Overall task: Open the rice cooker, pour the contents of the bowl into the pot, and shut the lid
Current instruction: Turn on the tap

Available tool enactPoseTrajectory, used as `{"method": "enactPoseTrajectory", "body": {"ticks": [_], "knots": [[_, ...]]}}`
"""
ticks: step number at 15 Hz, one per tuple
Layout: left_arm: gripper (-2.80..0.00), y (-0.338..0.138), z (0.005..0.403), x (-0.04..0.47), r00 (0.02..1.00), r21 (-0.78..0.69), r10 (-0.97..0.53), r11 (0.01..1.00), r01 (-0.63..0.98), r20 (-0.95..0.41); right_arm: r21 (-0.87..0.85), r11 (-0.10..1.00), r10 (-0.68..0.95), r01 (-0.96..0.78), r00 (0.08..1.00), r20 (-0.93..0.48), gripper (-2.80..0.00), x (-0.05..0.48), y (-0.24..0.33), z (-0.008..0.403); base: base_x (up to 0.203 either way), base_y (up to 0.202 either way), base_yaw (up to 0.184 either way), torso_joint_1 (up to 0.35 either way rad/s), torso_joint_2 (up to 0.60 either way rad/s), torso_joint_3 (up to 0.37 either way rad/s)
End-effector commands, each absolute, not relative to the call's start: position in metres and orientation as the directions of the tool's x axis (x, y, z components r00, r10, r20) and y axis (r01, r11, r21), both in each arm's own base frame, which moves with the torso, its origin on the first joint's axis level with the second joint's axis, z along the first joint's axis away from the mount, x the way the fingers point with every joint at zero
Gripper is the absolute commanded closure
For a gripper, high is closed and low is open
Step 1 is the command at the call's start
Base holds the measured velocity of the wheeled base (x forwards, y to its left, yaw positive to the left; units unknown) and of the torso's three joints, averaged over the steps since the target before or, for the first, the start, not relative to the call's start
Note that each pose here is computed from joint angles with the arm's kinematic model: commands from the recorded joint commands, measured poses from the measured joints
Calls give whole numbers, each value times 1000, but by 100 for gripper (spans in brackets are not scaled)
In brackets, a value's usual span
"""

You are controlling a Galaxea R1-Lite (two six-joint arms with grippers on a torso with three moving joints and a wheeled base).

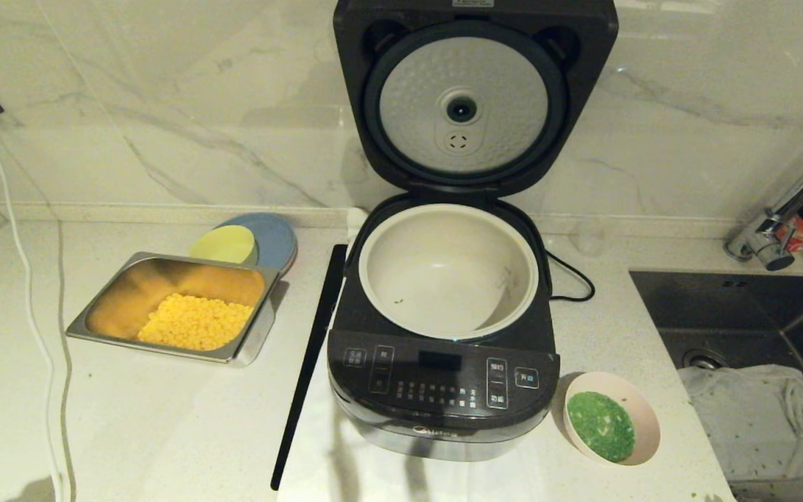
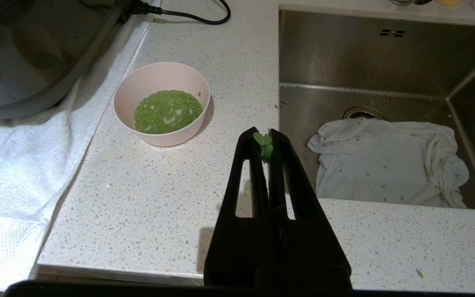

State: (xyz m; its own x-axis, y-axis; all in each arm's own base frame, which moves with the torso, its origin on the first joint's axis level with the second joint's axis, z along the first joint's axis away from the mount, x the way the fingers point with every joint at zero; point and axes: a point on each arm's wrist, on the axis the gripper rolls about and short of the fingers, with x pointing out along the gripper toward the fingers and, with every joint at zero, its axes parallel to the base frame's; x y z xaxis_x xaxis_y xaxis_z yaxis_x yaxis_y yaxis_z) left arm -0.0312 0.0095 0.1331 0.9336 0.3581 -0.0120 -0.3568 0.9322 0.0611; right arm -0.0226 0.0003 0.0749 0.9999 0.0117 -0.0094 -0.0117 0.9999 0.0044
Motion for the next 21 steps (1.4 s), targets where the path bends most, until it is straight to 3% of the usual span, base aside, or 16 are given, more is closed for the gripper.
{"method": "enactPoseTrajectory", "body": {"ticks": [1, 2, 6, 9, 21], "knots": [[0, 6, 116, -39, 971, 13, 191, 981, -195, 143, 5, 1000, 12, -12, 1000, -9, 0, -23, 0, 75, 0, 0, 0, 0, 0, 0], [0, 3, 111, -35, 985, 22, 97, 995, -101, 145, 5, 1000, 12, -12, 1000, -9, 0, -23, 0, 75, 0, 0, 0, 0, 0, 0], [0, 1, 83, -23, 996, 25, 9, 1000, -12, 90, 5, 1000, 12, -12, 1000, -9, 0, -23, 0, 75, 0, 0, 0, 0, 0, 0], [0, 1, 72, -22, 1000, 33, -10, 999, 11, -19, 5, 1000, 12, -12, 1000, -9, 0, -23, 0, 75, 0, 0, 0, 0, 0, 0], [0, 1, 74, -22, 1000, 5, -12, 1000, 12, 5, 0, 1000, 12, -12, 1000, -6, 0, -23, 0, 75, 0, 0, 0, 0, 0, 0]]}}
